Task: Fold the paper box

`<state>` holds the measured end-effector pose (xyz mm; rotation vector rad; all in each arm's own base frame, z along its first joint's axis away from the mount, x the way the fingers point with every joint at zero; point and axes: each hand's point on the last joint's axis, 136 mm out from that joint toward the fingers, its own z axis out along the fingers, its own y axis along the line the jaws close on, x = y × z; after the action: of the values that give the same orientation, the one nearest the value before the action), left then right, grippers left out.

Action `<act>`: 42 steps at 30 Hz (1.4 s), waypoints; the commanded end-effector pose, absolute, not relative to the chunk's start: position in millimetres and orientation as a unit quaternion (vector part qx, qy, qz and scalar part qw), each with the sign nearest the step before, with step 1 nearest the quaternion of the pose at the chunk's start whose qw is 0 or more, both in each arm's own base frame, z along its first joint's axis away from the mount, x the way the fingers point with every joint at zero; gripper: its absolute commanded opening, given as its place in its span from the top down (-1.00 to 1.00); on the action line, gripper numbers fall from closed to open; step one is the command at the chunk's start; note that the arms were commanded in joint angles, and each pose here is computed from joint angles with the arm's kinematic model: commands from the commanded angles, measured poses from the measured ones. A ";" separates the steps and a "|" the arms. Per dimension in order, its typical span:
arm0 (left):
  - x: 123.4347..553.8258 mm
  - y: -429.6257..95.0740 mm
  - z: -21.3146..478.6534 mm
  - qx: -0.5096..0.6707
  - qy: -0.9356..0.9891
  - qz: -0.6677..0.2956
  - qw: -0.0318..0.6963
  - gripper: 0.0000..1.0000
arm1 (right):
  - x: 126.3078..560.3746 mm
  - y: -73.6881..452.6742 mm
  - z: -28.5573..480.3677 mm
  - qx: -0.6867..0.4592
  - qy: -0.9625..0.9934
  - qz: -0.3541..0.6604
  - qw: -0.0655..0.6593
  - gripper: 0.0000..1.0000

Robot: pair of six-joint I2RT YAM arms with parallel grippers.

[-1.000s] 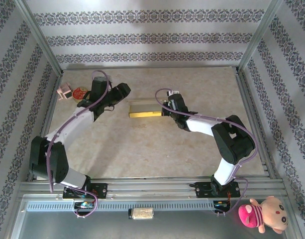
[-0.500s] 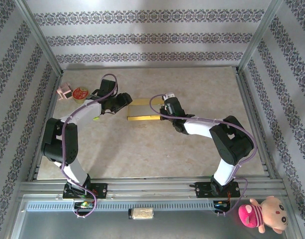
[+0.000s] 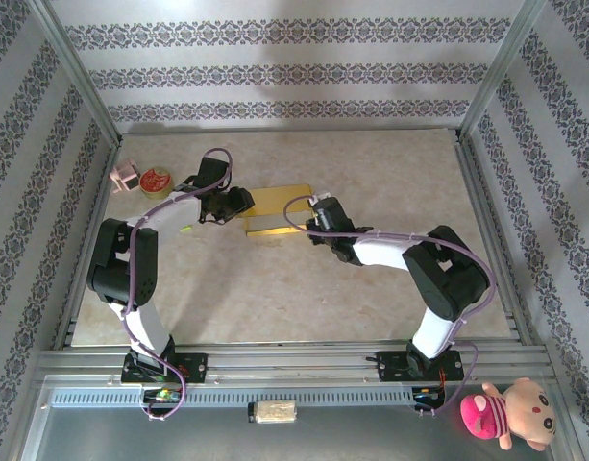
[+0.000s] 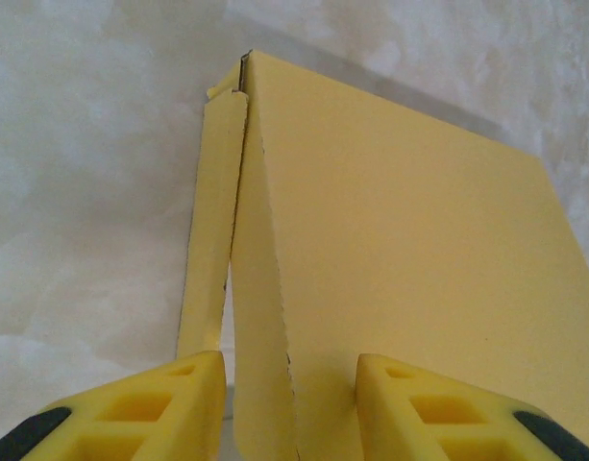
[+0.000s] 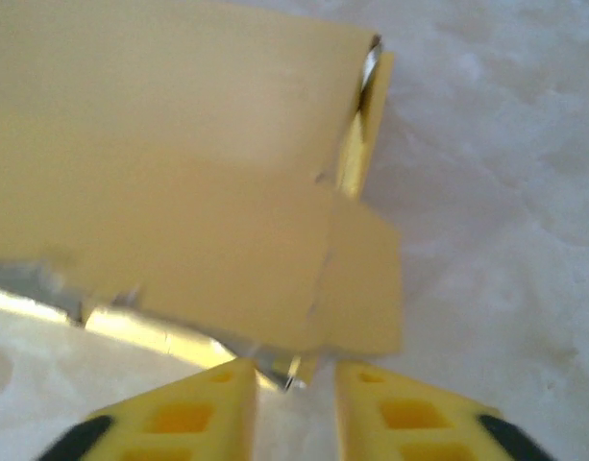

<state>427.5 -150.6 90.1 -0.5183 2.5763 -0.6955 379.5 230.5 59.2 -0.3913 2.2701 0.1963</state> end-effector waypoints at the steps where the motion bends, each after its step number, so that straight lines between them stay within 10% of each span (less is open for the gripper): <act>1: 425.7 -144.9 79.0 -0.190 0.931 -0.238 0.203 0.20 | 366.9 229.3 71.3 -0.170 0.895 0.078 0.406 0.23; 14: 426.3 -147.2 77.4 -0.189 0.930 -0.243 0.202 0.20 | 317.4 241.7 181.2 -0.237 0.835 0.228 0.441 -0.23; 21: 424.9 -149.5 75.7 -0.188 0.930 -0.246 0.198 0.20 | 369.5 221.9 225.0 -0.086 0.847 0.266 0.453 -0.49; 42: 420.3 -155.6 52.3 -0.184 0.934 -0.246 0.182 0.20 | 416.2 237.8 57.0 0.043 0.959 0.240 0.147 0.43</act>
<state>426.5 -152.8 66.3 -0.5273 2.6132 -0.6934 421.5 241.4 68.2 0.1112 2.7186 0.7179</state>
